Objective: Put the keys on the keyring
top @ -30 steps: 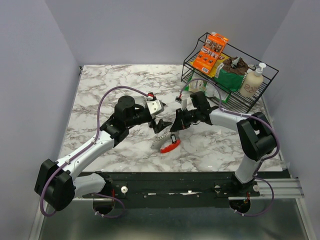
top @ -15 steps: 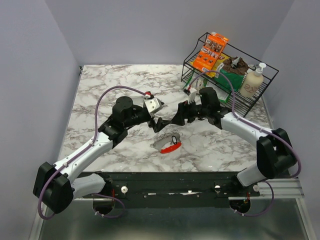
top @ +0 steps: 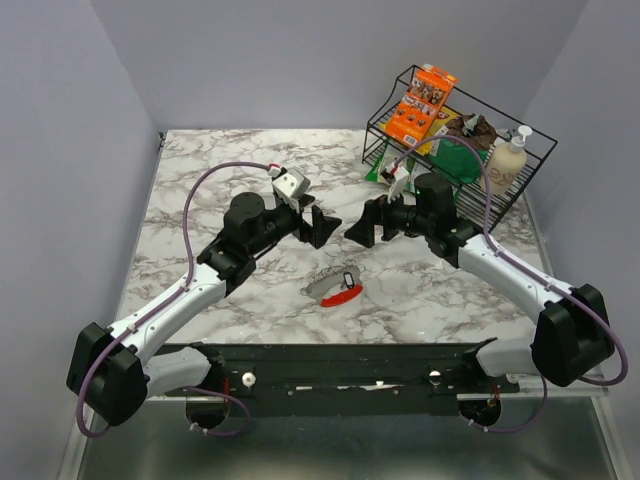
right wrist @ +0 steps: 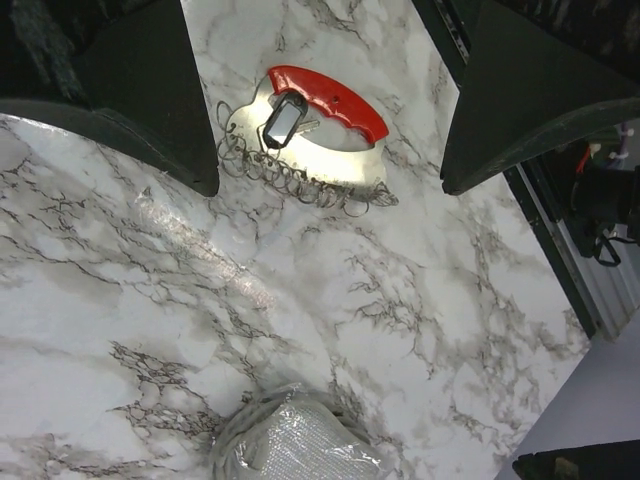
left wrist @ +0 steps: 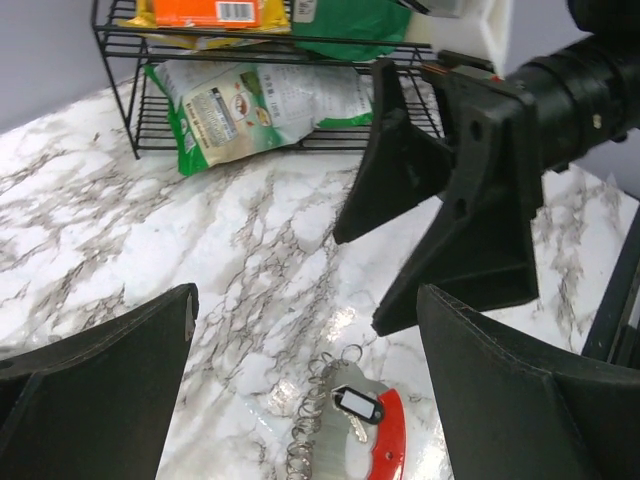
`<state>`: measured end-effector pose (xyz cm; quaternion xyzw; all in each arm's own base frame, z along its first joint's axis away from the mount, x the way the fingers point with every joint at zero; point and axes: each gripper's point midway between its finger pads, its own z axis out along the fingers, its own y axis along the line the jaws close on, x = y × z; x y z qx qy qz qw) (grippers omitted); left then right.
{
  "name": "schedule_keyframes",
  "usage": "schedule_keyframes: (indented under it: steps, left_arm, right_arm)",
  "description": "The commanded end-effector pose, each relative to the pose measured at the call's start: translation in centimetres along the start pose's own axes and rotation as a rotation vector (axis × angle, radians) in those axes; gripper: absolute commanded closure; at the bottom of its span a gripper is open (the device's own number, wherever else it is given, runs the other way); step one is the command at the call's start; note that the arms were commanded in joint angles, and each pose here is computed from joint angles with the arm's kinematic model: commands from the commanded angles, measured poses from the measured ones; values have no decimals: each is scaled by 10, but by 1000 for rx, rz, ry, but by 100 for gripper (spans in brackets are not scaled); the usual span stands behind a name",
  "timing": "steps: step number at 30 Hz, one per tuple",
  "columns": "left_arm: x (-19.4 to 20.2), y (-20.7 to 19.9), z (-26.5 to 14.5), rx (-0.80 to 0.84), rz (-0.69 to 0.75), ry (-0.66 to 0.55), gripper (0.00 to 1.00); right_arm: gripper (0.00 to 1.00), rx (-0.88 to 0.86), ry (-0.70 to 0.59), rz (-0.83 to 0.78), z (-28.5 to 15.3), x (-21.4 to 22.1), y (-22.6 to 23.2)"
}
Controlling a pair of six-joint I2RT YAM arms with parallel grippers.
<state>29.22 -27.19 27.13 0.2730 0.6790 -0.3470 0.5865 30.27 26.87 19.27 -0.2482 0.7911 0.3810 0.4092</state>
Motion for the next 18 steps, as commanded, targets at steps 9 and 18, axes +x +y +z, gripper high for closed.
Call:
schedule_keyframes:
  steps: [9,18]
  left_arm:
    - [10,87,-32,-555,-123,0,1]
    - [18,100,-56,-666,-110,13,1]
  right_arm:
    - [0,263,-113,31,-34,-6,-28]
    - [0,491,-257,15,-88,-24,-45]
